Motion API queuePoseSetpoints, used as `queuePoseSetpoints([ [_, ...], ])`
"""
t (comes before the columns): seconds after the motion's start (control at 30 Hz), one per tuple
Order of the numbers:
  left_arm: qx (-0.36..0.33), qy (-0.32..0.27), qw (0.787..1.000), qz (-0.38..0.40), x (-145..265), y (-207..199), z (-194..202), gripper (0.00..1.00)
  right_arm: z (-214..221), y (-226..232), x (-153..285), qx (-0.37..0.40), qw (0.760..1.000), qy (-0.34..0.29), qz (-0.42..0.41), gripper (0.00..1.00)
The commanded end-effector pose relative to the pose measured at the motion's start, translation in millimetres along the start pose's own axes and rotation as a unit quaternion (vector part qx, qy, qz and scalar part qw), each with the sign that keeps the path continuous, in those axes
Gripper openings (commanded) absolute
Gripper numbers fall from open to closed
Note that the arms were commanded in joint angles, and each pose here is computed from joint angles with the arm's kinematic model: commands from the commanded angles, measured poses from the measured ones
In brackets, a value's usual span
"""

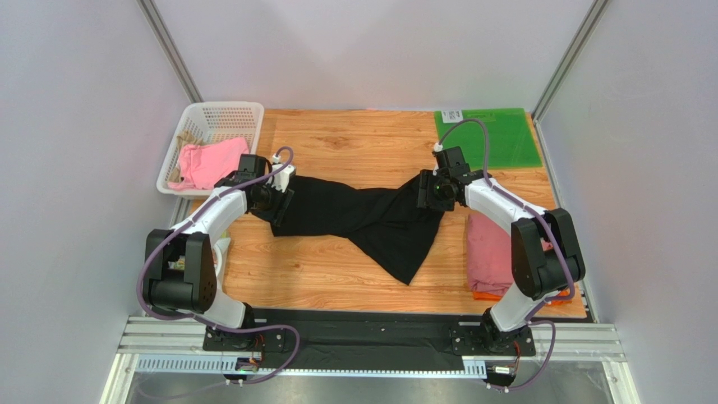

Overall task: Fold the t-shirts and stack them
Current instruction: Flatten out the tshirt

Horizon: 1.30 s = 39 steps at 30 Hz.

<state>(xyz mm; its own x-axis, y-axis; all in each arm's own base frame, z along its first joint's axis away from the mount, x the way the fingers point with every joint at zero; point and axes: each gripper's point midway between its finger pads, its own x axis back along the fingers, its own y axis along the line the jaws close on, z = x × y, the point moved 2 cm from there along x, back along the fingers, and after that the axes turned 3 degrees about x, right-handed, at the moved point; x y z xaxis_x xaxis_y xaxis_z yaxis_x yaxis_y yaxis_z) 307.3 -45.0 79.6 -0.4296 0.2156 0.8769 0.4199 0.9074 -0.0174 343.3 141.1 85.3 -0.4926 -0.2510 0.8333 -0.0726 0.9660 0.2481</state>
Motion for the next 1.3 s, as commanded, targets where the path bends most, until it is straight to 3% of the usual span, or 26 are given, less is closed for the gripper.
queuePoseSetpoints([
  [0.0, 0.005, -0.028, 1.000, 0.004, -1.2, 2.4, -15.3, 0.65, -22.7, -2.3, -5.7, 0.004, 0.999, -0.036, -0.007, 0.56],
  [0.43, 0.014, -0.007, 1.000, -0.001, -21.6, 8.4, -4.1, 0.68, -17.9, -22.4, -13.7, -0.024, 0.999, -0.036, -0.003, 0.56],
  [0.93, 0.012, -0.008, 1.000, -0.006, -20.7, 11.5, -0.6, 0.66, -19.4, -3.3, -32.3, -0.058, 0.996, -0.026, -0.064, 0.50],
  [1.03, 0.014, -0.011, 1.000, -0.003, -20.0, 10.5, -1.4, 0.56, -17.4, -0.2, -29.8, -0.060, 0.995, -0.024, -0.075, 0.40],
  [1.07, 0.015, -0.009, 1.000, -0.003, -20.3, 10.3, -0.8, 0.37, -18.0, 0.9, -27.8, -0.061, 0.995, -0.026, -0.077, 0.33],
  [1.17, 0.016, -0.015, 1.000, -0.006, -17.0, 11.5, -5.8, 0.00, -20.1, 6.3, -16.7, -0.065, 0.993, -0.035, -0.088, 0.16],
  [1.27, 0.020, -0.028, 0.999, -0.010, -4.4, 12.5, -16.2, 0.00, -25.1, 13.9, 2.7, -0.069, 0.991, -0.048, -0.104, 0.02],
])
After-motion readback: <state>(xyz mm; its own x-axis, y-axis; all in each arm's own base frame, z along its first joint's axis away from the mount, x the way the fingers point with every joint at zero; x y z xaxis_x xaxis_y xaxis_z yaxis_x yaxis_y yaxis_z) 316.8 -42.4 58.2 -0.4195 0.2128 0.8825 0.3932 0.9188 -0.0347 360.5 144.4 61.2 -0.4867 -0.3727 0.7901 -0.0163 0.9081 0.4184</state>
